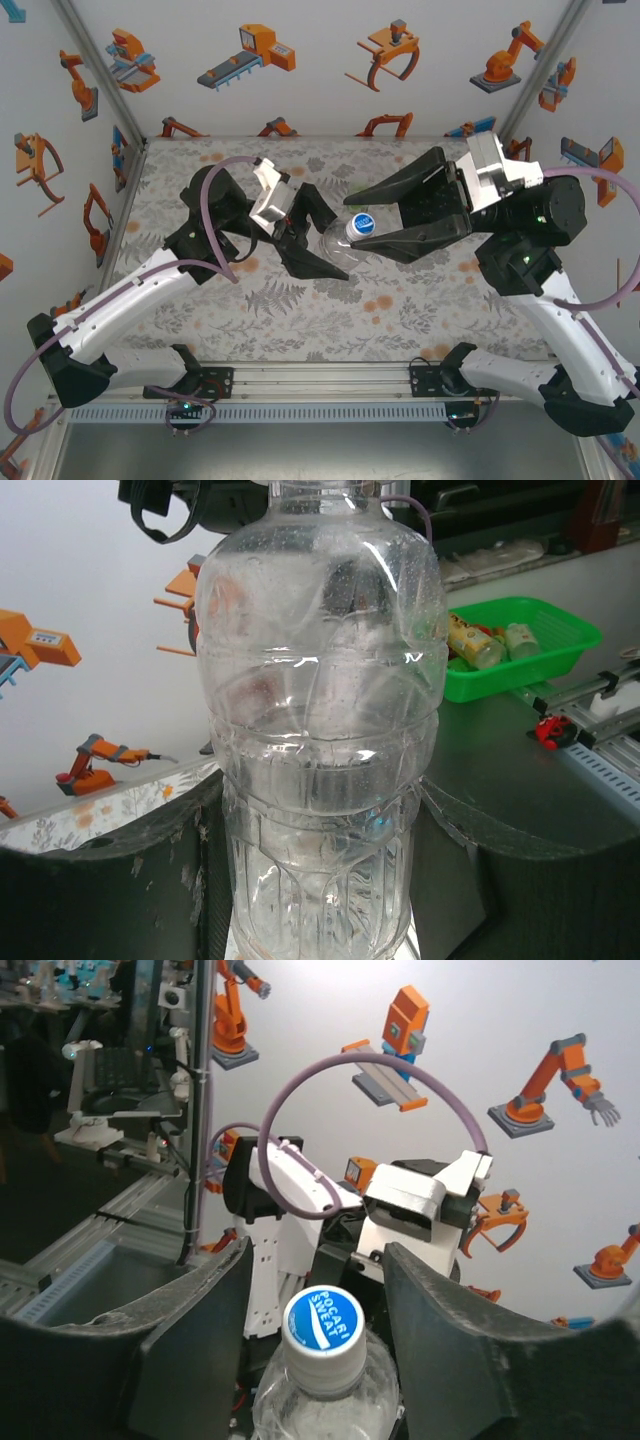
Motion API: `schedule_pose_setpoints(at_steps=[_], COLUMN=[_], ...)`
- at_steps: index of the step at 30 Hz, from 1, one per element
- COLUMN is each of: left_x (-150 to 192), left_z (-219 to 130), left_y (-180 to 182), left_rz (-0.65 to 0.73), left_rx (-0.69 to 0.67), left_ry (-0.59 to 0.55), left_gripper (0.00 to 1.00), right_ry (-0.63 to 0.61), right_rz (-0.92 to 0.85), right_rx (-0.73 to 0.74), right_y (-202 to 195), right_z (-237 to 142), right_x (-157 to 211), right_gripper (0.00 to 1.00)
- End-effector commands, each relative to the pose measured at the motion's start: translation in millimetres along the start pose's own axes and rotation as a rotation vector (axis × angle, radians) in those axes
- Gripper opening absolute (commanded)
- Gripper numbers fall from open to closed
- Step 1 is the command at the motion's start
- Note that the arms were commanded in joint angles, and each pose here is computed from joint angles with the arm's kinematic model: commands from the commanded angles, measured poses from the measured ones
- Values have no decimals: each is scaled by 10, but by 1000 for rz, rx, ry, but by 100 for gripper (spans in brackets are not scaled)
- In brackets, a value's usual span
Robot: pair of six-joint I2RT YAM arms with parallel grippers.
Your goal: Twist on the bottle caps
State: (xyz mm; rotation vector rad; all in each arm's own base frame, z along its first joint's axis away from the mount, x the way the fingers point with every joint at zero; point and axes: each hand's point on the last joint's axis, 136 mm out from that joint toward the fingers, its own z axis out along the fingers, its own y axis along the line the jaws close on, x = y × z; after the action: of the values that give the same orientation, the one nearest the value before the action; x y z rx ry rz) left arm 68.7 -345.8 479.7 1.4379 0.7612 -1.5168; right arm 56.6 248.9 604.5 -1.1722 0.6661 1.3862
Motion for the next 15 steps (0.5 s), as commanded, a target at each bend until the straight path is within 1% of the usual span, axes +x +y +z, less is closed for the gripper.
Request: schedule_pose_setpoints(at_steps=[1,4,8,15], left_x=[-240,-258,-263,-248], left_z=[8,12,22,34], left_y=[-149,-151,-159,-146], left_rz=[64,65,65,60], left_rx=[59,60,66,66], left_ry=[-40,-42,-43,-41], left_gripper=[0,0,0,0], right_ry=[-10,-3,10,6], right_rz=[-22,-10,11,9], right_rx=[-72,-83,-103,-103], right_y=[142,150,152,133], right_z=[8,11,21,31], right_x=[-87,-64,-18,-16], right_gripper=[49,48,45,30])
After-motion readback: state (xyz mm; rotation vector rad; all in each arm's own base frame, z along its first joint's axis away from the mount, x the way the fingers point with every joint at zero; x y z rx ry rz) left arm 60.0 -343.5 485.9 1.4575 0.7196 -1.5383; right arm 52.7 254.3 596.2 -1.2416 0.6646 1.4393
